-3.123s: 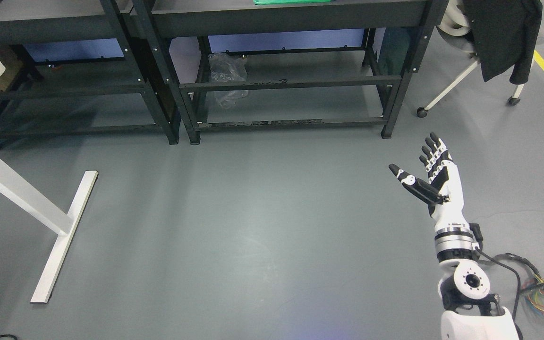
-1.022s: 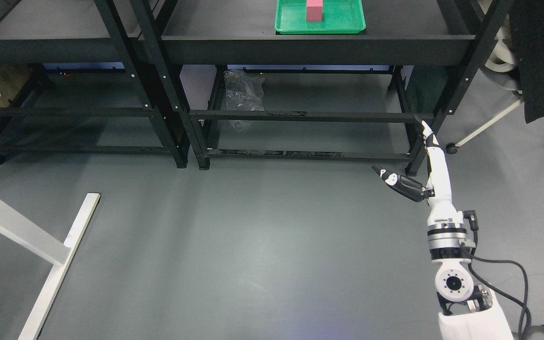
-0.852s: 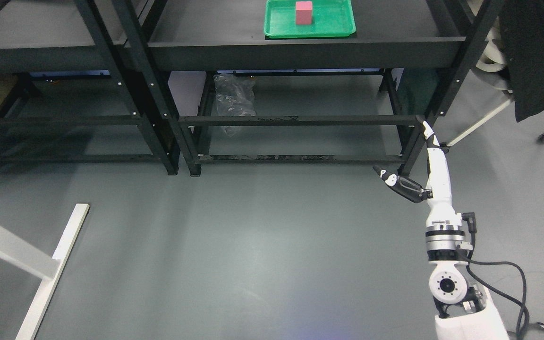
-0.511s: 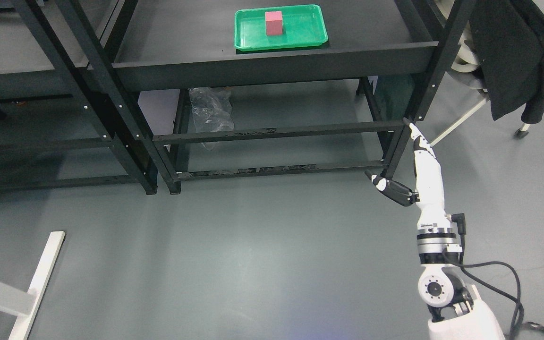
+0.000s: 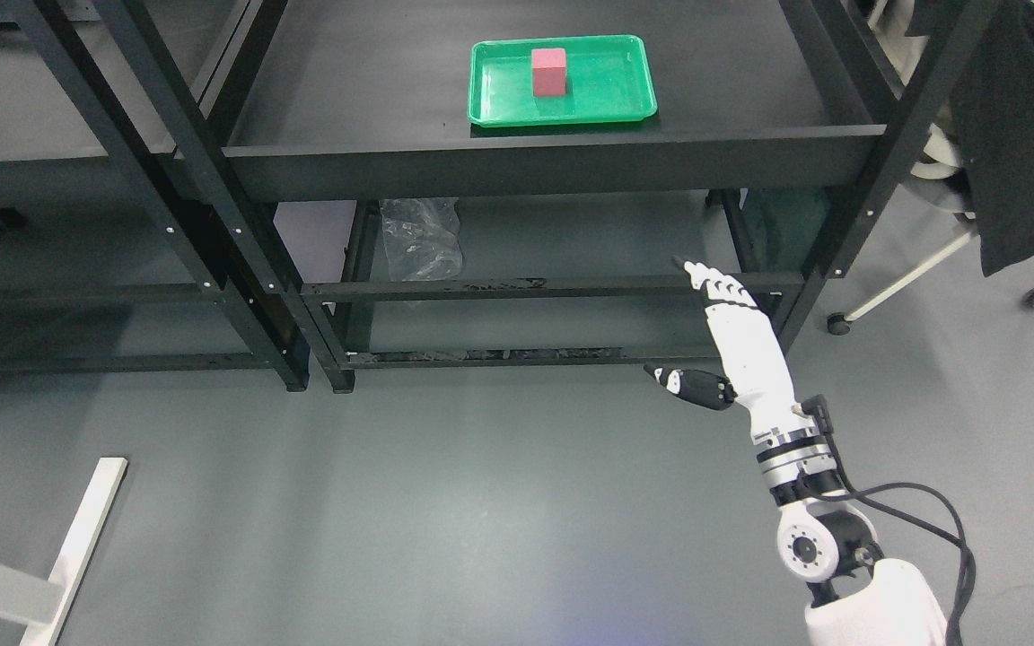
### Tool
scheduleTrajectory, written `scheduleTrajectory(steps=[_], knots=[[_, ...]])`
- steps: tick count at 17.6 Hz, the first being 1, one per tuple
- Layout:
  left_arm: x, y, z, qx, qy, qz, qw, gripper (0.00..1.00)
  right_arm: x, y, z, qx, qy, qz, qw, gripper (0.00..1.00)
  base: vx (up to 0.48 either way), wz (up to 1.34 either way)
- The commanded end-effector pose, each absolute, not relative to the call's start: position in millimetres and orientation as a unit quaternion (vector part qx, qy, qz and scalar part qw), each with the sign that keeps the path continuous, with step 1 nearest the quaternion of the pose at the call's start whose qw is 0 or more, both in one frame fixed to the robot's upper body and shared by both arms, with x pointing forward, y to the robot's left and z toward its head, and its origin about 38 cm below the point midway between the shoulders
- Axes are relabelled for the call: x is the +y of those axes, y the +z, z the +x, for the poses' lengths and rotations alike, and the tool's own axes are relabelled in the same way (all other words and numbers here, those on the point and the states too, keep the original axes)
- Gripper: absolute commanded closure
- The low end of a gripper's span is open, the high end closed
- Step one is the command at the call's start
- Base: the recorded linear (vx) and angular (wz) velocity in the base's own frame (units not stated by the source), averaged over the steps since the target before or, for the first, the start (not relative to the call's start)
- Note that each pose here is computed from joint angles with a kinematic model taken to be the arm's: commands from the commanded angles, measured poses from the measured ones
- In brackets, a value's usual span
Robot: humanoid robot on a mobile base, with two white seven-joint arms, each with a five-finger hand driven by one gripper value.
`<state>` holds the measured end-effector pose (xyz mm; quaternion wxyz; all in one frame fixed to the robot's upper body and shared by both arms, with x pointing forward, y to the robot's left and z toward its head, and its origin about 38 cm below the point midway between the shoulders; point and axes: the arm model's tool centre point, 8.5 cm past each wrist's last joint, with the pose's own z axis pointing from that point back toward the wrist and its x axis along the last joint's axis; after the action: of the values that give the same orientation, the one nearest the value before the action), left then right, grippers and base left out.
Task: Pick pink block from left shelf to tray
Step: 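Drive toward the shelf and raise the right hand toward the green tray, then reach the right hand over the pink cube in the green tray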
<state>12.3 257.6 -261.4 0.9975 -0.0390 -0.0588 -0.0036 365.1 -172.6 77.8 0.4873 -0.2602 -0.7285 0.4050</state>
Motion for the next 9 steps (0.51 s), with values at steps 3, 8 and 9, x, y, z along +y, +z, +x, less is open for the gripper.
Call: scheduleTrajectory(steps=[3,8,9], knots=[[268.1,-260.9,5.5,-0.058,-0.004,-0.031,0.998,0.00,-147.3,78.2,364.4,-0.685,0.517,-0.386,0.339,0.01,0.230,0.16],[268.1,-260.9,5.5,-0.058,-0.004,-0.031,0.998,0.00,-135.0,83.4,366.0,-0.691,0.503,-0.388,0.344,0.01,0.249,0.15],[268.1,-260.9,5.5,-0.058,-0.004,-0.031,0.998,0.00,-135.5,84.0,366.9,-0.688,0.503,-0.393,0.346,0.01,0.273,0.14]])
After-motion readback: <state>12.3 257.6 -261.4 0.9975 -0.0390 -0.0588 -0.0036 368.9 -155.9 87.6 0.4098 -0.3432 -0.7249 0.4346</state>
